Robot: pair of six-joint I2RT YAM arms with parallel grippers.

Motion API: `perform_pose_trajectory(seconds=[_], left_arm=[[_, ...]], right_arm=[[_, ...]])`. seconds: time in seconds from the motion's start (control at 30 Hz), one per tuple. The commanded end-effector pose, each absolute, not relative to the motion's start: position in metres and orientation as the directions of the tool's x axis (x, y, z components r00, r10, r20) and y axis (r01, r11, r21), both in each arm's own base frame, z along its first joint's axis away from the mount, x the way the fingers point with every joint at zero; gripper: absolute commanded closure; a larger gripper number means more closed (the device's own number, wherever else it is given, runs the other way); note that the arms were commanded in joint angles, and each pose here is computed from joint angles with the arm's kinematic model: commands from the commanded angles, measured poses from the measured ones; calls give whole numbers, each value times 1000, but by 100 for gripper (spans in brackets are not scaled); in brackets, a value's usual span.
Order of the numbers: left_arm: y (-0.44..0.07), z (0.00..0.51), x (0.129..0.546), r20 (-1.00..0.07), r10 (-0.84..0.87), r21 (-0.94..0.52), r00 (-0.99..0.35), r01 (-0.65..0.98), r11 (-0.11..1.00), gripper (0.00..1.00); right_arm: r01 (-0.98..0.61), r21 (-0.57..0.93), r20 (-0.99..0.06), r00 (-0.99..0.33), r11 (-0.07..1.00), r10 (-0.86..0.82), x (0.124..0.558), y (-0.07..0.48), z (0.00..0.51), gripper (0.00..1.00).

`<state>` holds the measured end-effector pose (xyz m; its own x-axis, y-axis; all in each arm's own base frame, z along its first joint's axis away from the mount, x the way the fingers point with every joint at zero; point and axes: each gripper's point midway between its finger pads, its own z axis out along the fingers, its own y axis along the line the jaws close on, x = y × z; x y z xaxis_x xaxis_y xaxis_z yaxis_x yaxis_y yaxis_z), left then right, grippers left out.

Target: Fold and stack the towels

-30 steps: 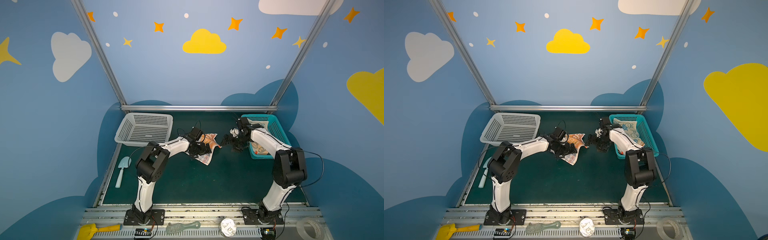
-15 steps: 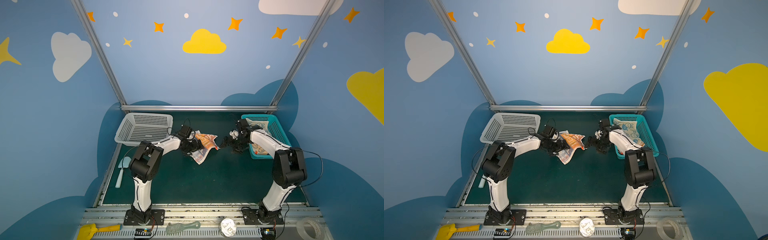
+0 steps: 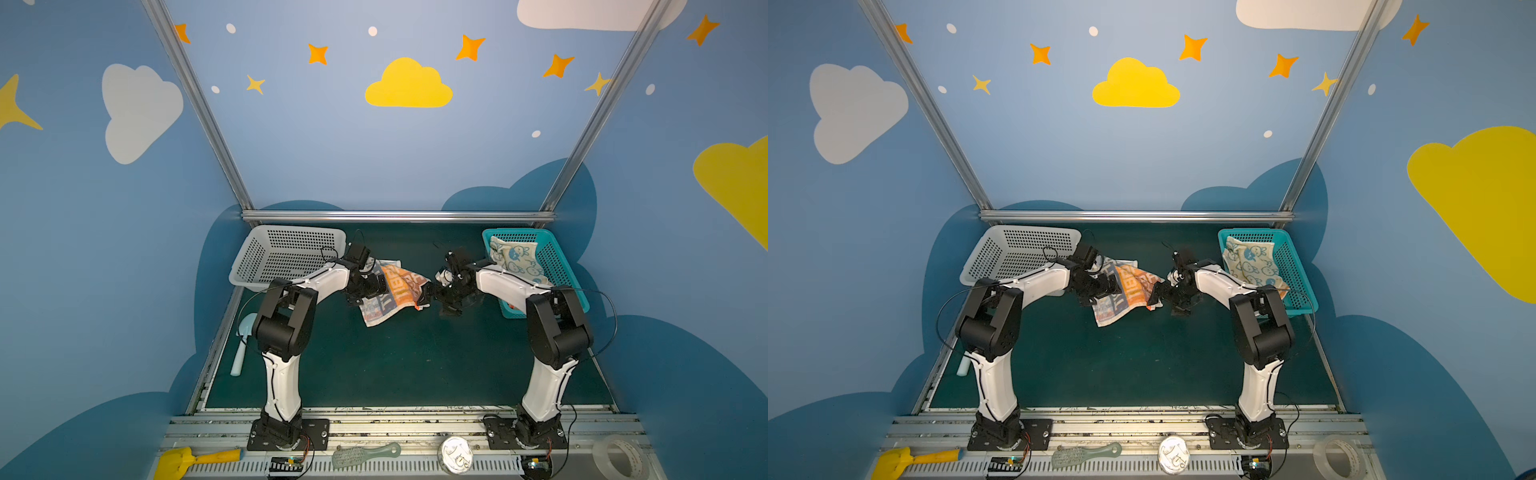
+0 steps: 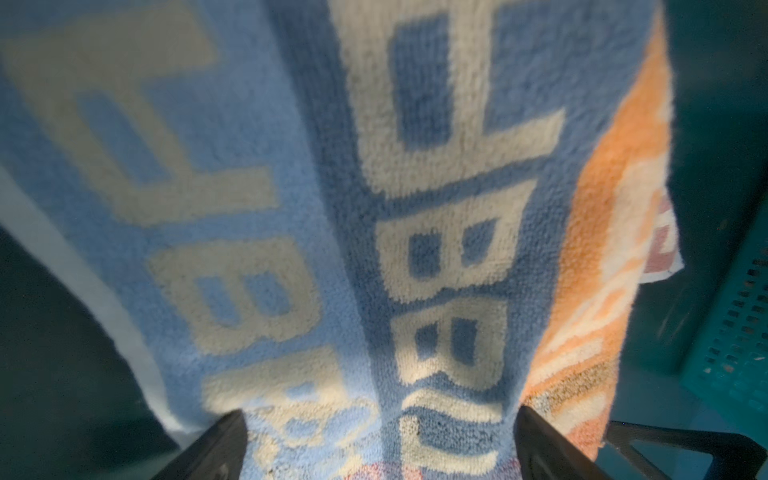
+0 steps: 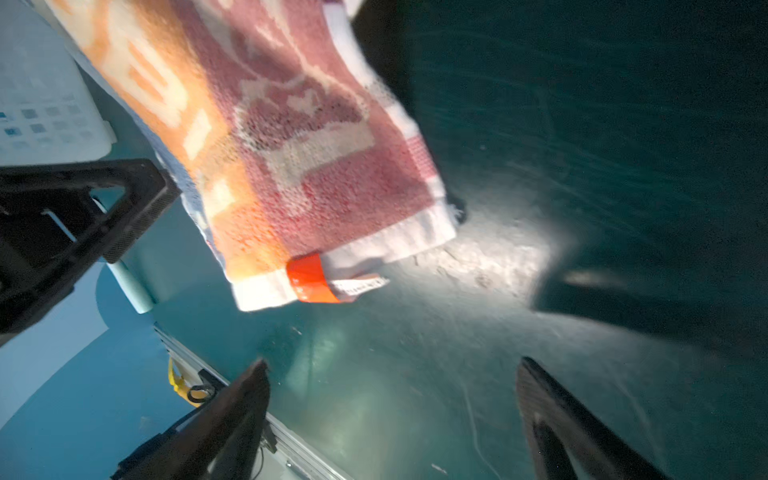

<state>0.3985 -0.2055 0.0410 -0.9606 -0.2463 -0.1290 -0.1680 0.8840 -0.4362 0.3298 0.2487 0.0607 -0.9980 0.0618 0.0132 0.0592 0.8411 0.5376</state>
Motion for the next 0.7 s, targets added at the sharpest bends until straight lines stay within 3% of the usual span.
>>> perform_pose_trajectory(seconds=[0.0,0.3,0.53,0.67], left_arm=[[-216,71,386,-185,-171,-447,-968,-72,892,0],[-244,113,366,-255,-135,-497,-958,10,868,0],[-261,106,337,-211,-100,-521,-972,26,853,0],[-260,95,327,-186,-95,-509,-978,13,861,0]], right_arm=[[121,601,22,-991,790,135,340,259,60,9],[214,644,15,-963,735,267,355,259,54,9],[269,648,39,-946,713,322,367,260,40,9],[277,588,25,-945,760,326,368,255,29,11]])
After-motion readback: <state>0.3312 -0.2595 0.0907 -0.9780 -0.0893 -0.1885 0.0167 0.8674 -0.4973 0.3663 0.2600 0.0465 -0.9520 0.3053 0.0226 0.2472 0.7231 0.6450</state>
